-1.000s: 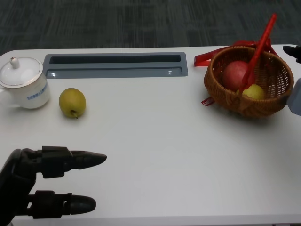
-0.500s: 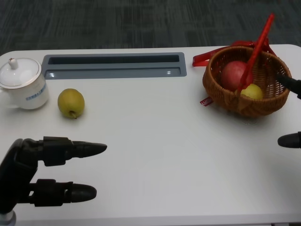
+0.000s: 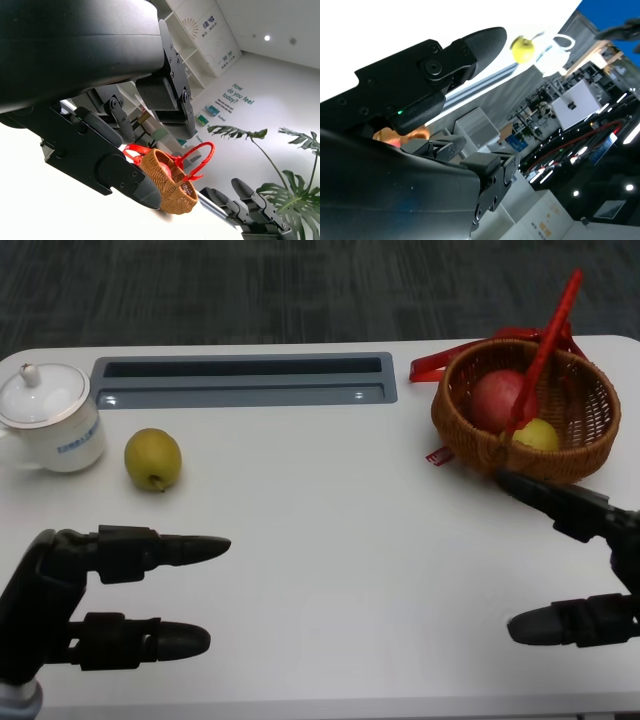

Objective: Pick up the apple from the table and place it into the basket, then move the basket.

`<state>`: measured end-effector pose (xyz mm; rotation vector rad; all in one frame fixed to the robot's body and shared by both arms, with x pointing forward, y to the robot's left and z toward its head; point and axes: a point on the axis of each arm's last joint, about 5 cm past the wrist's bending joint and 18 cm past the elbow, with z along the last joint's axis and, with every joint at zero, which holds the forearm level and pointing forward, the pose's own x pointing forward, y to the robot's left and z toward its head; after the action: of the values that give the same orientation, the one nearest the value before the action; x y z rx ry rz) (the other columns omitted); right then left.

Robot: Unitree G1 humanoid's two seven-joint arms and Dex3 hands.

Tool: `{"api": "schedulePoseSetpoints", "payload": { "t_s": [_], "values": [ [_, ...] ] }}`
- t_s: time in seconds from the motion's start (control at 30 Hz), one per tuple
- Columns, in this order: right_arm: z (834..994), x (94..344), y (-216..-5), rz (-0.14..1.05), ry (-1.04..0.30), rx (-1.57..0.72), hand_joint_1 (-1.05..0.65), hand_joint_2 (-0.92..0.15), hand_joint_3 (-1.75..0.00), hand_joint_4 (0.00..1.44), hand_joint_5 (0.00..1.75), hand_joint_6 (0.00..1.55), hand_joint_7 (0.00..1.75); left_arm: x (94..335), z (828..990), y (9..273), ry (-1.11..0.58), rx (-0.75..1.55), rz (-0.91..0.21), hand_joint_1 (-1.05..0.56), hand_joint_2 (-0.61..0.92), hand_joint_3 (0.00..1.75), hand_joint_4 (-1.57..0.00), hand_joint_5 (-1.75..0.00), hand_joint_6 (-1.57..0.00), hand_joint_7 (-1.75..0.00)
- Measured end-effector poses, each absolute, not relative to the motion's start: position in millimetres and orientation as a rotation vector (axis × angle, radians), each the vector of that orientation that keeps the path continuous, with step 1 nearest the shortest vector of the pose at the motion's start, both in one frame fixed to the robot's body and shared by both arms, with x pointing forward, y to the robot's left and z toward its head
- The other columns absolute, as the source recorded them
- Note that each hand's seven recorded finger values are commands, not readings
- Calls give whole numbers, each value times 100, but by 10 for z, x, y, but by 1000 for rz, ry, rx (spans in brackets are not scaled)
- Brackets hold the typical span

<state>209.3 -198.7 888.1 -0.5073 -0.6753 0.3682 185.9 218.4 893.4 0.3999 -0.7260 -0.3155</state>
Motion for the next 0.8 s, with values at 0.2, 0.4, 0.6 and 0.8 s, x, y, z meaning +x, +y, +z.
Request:
{"api": "schedulePoseSetpoints", "payload": {
  "t_s": [0.2,0.4,0.6,0.8],
  "values": [
    [8792,2079,-1726,433,-663,-417,-60,-80,-1,54,1,49,1,1867,8935,2179,-723,392,-319,-51,67,0,-107,0,-97,0],
    [8717,2125,-1502,499,-652,-326,-56,-82,-1,59,2,56,3,1872,8936,2172,-722,386,-326,-51,67,0,-107,0,-96,0],
    [8720,2227,-1348,528,-676,-288,-53,-80,0,66,3,63,3,1876,8932,2162,-714,381,-337,-53,68,0,-106,0,-96,0],
    [8705,2272,-1257,561,-672,-264,-50,-79,0,69,2,69,3,1878,8926,2144,-711,372,-346,-52,68,0,-107,-1,-96,0]
  ]
}}
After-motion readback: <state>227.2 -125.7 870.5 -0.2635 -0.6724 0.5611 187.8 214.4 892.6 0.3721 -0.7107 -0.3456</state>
